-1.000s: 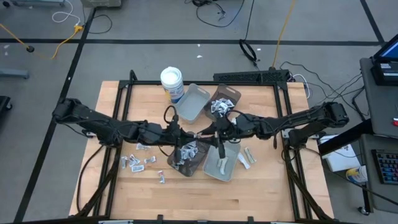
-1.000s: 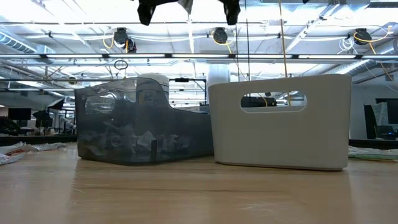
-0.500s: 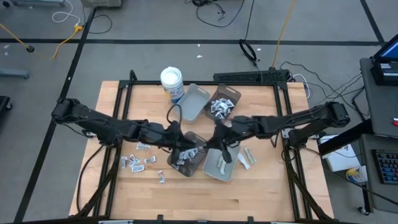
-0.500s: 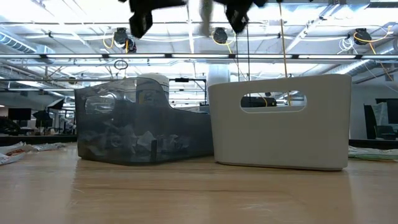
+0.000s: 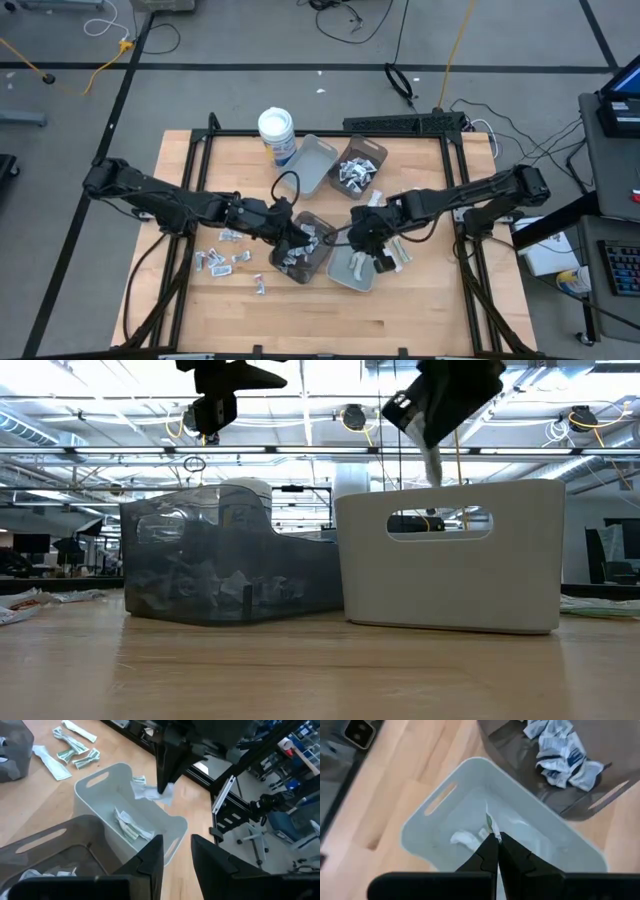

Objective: Pick & Place First Aid Supplies
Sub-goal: Put the green bandage into the bottom gray bin

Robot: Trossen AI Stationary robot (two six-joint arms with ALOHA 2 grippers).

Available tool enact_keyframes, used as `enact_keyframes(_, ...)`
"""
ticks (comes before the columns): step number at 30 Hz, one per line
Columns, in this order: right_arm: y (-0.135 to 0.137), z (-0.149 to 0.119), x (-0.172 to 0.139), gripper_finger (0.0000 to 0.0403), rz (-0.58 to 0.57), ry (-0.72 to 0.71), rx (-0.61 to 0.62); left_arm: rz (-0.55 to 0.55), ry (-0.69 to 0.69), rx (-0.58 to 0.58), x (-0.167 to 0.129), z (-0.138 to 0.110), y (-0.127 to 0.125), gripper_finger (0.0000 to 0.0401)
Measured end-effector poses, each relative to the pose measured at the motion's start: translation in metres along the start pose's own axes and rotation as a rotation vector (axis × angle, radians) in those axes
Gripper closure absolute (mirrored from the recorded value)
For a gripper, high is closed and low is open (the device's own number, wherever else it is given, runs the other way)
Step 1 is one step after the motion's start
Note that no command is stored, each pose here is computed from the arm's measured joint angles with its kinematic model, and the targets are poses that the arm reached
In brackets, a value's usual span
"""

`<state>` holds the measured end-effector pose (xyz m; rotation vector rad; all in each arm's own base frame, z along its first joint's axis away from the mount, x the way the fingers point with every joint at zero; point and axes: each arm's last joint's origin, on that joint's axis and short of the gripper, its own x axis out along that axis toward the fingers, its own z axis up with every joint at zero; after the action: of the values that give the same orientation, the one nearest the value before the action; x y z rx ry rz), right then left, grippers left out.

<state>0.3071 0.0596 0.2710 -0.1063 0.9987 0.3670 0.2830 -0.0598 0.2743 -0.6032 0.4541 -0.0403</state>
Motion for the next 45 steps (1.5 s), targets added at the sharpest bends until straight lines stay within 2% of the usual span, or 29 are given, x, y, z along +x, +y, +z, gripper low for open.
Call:
enact_keyframes(4,0.005,-0.004,0.004,0.0402,-0.044,0.042,-0.017,-0.001,0.001,0.003,0.000,0.000,0.000,0.0297)
enact_keyframes(8,0.013,-0.018,0.026,0.0403,-0.121,0.132,-0.073,-0.001,0.002,0.004,0.000,0.000,0.000,0.0297)
enact_keyframes(10,0.015,-0.020,0.035,0.0403,-0.137,0.133,-0.094,-0.001,0.002,0.004,0.000,0.000,0.000,0.0297)
enact_keyframes(16,0.025,-0.028,0.071,0.0403,-0.134,0.170,-0.175,0.004,0.009,0.034,0.000,-0.001,0.001,0.0297)
enact_keyframes(21,0.030,-0.032,0.085,0.0395,-0.118,0.221,-0.242,0.013,0.021,0.025,0.000,-0.002,0.001,0.0297)
enact_keyframes(24,0.030,-0.030,0.083,0.0367,-0.106,0.198,-0.244,0.012,0.018,0.015,0.000,-0.002,0.001,0.0297)
enact_keyframes(28,0.031,-0.025,0.074,0.0307,-0.070,0.143,-0.252,0.008,0.009,0.018,0.000,-0.001,0.001,0.0297)
enact_keyframes(32,0.031,-0.021,0.064,0.0242,-0.124,0.098,-0.253,0.006,0.005,0.026,0.000,-0.001,0.001,0.0288)
enact_keyframes(35,0.028,-0.018,0.059,0.0206,-0.174,0.072,-0.245,0.006,0.004,0.026,0.000,-0.001,0.001,0.0260)
enact_keyframes(39,0.026,-0.011,0.048,0.0177,-0.207,-0.011,-0.119,0.012,0.004,0.040,0.000,-0.001,0.001,0.0210)
enact_keyframes(45,0.024,-0.005,0.030,0.0168,-0.208,-0.120,0.058,0.009,0.003,0.067,0.000,-0.001,0.001,0.0162)
